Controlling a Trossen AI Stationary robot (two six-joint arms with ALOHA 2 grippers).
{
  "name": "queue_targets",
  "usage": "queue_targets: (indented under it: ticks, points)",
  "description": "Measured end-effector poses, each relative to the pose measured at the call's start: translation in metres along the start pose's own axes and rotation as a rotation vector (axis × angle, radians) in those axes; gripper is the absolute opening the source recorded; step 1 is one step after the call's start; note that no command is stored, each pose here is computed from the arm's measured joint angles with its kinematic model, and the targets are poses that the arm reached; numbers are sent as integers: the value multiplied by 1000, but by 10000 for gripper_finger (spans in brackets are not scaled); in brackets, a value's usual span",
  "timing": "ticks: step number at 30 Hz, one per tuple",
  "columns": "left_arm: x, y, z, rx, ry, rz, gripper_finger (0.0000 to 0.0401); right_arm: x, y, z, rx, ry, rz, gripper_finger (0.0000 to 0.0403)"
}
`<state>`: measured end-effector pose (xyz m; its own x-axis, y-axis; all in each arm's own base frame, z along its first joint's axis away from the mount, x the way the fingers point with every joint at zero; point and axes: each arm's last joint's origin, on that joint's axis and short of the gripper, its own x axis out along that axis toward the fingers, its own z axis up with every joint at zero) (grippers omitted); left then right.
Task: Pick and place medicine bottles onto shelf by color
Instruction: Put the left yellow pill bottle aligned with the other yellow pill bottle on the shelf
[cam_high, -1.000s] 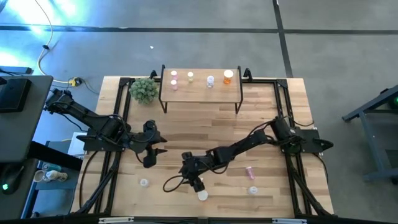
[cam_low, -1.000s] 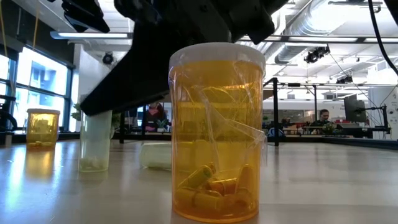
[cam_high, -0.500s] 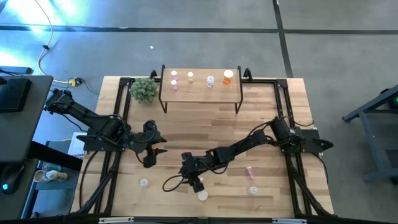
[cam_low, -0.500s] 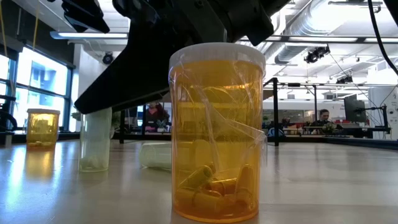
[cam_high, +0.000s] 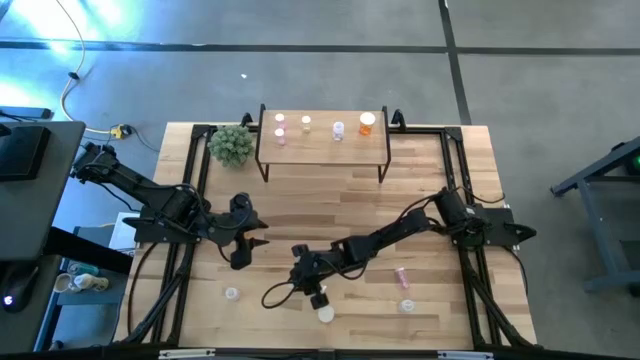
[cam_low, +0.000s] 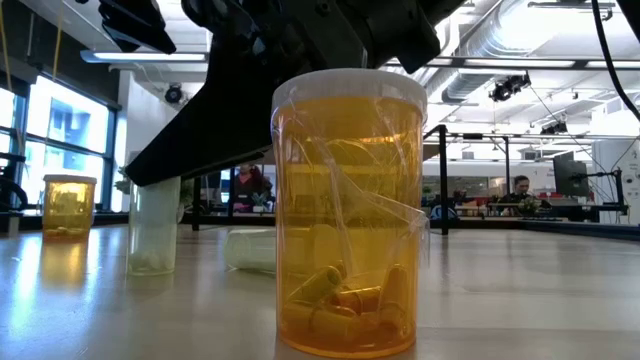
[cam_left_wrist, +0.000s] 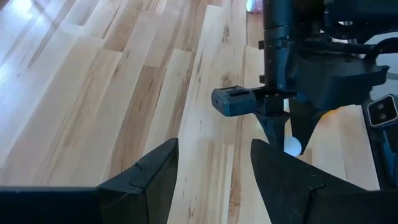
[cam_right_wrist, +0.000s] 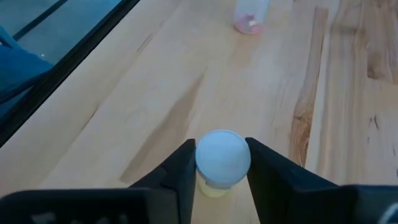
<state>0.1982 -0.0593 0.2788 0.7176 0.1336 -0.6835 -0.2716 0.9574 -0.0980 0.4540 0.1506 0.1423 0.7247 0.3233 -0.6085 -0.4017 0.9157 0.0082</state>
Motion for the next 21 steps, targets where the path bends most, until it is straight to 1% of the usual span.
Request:
queue_targets:
  ticks: [6,11,13,17,21]
  points:
    - [-6,5,0,-7,-26,50,193,-11,-6,7,-18,5,-11,107]
    - [-22,12,1,-32,-76,29,193,-33,-17,22,-13,-12,-36,106]
    - [-29,15,2,-44,-104,21,193,-47,-23,32,-13,-32,-53,106]
    - [-41,20,2,-63,-148,15,193,-78,-38,51,-38,-73,-165,105]
    - [-47,23,2,-72,-169,2,193,-113,-58,69,-58,-135,-283,105]
